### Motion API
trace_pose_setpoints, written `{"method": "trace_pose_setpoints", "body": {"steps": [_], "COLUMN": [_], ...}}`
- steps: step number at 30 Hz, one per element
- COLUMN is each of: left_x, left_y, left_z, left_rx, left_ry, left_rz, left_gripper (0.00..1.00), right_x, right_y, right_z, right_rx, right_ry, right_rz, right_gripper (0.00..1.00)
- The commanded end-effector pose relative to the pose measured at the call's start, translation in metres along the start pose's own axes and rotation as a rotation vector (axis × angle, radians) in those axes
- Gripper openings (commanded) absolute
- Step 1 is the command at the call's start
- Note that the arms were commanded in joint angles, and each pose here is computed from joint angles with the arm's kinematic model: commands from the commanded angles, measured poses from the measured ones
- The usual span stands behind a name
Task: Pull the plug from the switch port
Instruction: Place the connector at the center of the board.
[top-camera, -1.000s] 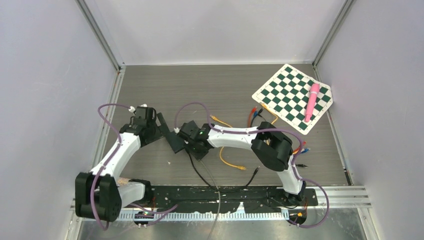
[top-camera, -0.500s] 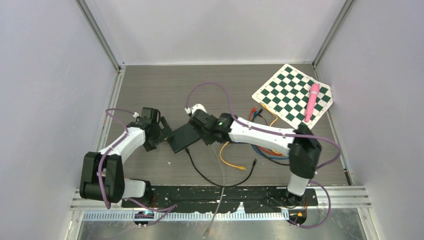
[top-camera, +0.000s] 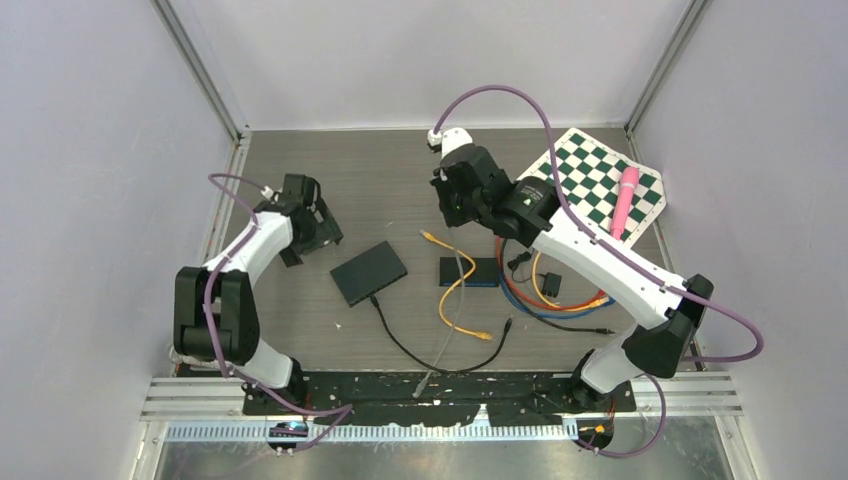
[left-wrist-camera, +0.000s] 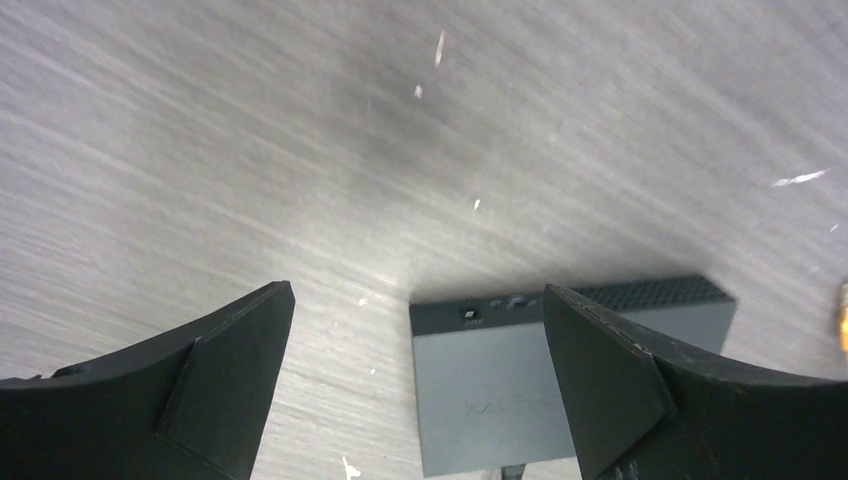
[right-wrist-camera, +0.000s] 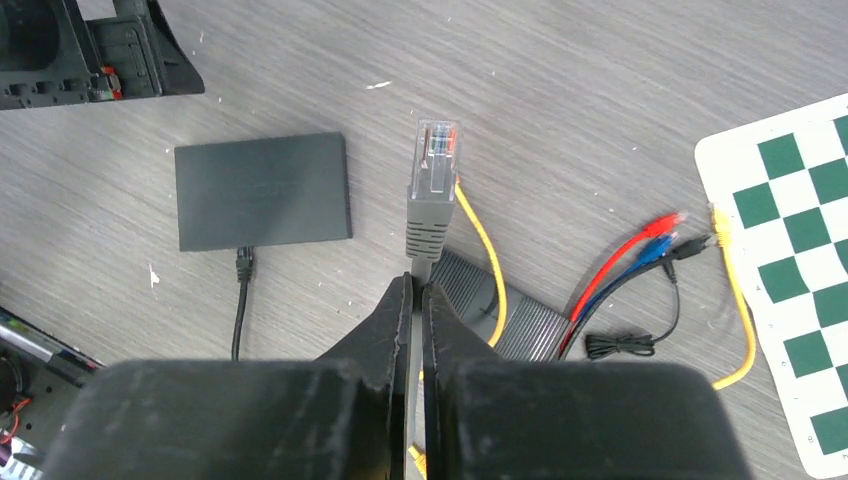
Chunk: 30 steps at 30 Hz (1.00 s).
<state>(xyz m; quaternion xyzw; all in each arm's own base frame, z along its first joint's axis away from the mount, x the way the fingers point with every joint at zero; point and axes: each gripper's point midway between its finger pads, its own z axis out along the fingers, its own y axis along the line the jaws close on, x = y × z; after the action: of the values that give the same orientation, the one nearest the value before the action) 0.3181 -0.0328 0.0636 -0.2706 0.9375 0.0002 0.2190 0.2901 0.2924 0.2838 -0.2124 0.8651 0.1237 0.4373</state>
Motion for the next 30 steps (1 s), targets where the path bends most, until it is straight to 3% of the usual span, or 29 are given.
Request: {"method": "trace_pose_setpoints", "body": {"steps": [1, 7, 10, 12, 19, 22, 25, 30], "left_x": [-0.03, -0.037, -0.035, -0.035, -0.047, -0.048, -0.047, -0.044], "left_y": [0.003, -0.007, -0.004, -0.003, -0.008, -0.006, -0.004, -0.001], "left_z": [0.002, 0.025, 0.033, 0.037, 0.047, 0.048, 0.047, 0.035], "left_rx": [-0.017, 0.07, 0.015, 0.007, 0.042, 0.038, 0.038, 0.059], "left_ry": [-0.018, 0.073, 0.149, 0.148, 0.19, 0.184, 0.179, 0.141], "left_rz": [0.035, 0.052, 0.077, 0.076, 0.077, 0.08, 0.086, 0.106], "left_gripper": [1.0, 1.0, 0.98, 0.89, 0.71, 0.69, 0.68, 0.79], "right_x": [-0.042, -0.081, -0.106, -0.124, -0.168, -0.17, -0.155, -0.111], "right_y": [-0.015, -0.03, -0.037, -0.039, -0.041, -0.041, -0.05, -0.05], "right_z": [-0.038, -0.067, -0.093, -0.11, -0.157, -0.159, -0.149, -0.126], "right_rx": [0.008, 0.052, 0.057, 0.059, 0.032, 0.033, 0.09, 0.071], "right_ry": [-0.117, -0.272, -0.38, -0.448, -0.611, -0.613, -0.532, -0.339], "right_rz": [0.001, -0.075, -0.111, -0.12, -0.095, -0.112, -0.178, -0.257], "right_gripper": [0.05, 0.05, 0.05, 0.05, 0.05, 0.05, 0.05, 0.05]}}
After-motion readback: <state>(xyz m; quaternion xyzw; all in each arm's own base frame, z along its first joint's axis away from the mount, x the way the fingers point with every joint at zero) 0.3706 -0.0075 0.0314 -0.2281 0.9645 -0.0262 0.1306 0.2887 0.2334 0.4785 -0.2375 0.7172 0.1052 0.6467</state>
